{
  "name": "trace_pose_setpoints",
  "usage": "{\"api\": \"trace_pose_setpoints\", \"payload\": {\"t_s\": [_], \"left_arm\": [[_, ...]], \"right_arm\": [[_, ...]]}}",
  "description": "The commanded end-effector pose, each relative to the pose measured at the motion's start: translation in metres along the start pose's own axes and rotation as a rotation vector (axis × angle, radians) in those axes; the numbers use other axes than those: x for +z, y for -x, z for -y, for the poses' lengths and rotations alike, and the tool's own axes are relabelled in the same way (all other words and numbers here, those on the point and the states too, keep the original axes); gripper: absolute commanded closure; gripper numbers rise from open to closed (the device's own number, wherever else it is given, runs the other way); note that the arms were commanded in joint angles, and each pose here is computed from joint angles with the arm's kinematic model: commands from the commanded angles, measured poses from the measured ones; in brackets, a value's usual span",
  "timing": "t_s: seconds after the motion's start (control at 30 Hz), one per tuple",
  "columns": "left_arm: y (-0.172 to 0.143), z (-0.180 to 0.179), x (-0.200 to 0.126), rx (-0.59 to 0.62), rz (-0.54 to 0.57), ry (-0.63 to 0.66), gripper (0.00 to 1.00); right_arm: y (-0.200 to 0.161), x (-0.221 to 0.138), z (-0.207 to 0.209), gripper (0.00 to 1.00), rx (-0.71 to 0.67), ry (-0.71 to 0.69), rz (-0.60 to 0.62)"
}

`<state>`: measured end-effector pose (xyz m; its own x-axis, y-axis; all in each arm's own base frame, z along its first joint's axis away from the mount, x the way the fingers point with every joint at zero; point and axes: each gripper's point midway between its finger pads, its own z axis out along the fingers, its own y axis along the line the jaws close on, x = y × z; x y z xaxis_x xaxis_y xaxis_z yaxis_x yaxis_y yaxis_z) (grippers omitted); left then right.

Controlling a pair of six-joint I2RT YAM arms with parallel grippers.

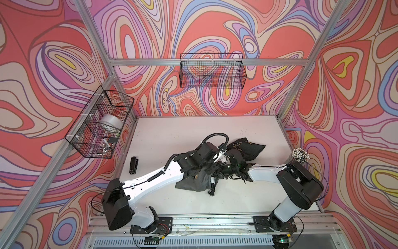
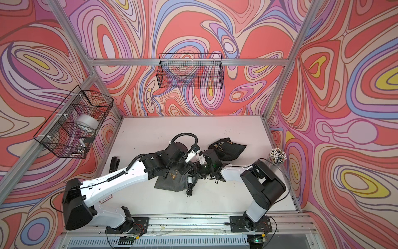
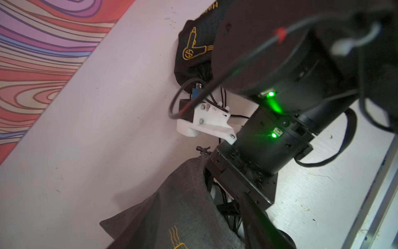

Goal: Pack away hair dryers
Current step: Place the hair dryer in the drawstring bag.

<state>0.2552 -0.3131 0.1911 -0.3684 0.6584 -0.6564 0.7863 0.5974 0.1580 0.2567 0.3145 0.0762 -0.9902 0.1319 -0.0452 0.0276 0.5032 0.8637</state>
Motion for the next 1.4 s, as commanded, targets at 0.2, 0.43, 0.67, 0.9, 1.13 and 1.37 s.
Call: {"api": "trace_pose_setpoints", "payload": {"t_s": [0.2, 0.43, 0.67, 0.9, 1.13, 1.37], "left_arm": [[-0.030, 0.001, 0.003, -0.094, -0.092, -0.074, 0.51], [-0.040, 0.006, 0.014, -0.148, -0.140, -0.132, 0.54], [-0.045, 0.006, 0.025, -0.181, -0.164, -0.159, 0.60], [-0.049, 0.005, 0.032, -0.189, -0.198, -0.173, 0.64], [-0.050, 0.010, 0.037, -0.192, -0.206, -0.203, 0.86], [-0.027, 0.006, 0.030, -0.167, -0.118, -0.201, 1.00]], "right_arm": [[0.000, -0.006, -0.018, 1.00, -0.056, 0.047, 0.009], [0.002, -0.006, -0.020, 1.00, -0.058, 0.050, 0.015], [0.002, -0.006, -0.020, 1.00, -0.060, 0.044, 0.014], [0.002, -0.007, -0.023, 1.00, -0.066, 0.049, 0.017], [0.002, -0.010, -0.026, 1.00, -0.077, 0.057, 0.021], [-0.004, -0.012, -0.026, 1.00, -0.097, 0.068, 0.005]]}}
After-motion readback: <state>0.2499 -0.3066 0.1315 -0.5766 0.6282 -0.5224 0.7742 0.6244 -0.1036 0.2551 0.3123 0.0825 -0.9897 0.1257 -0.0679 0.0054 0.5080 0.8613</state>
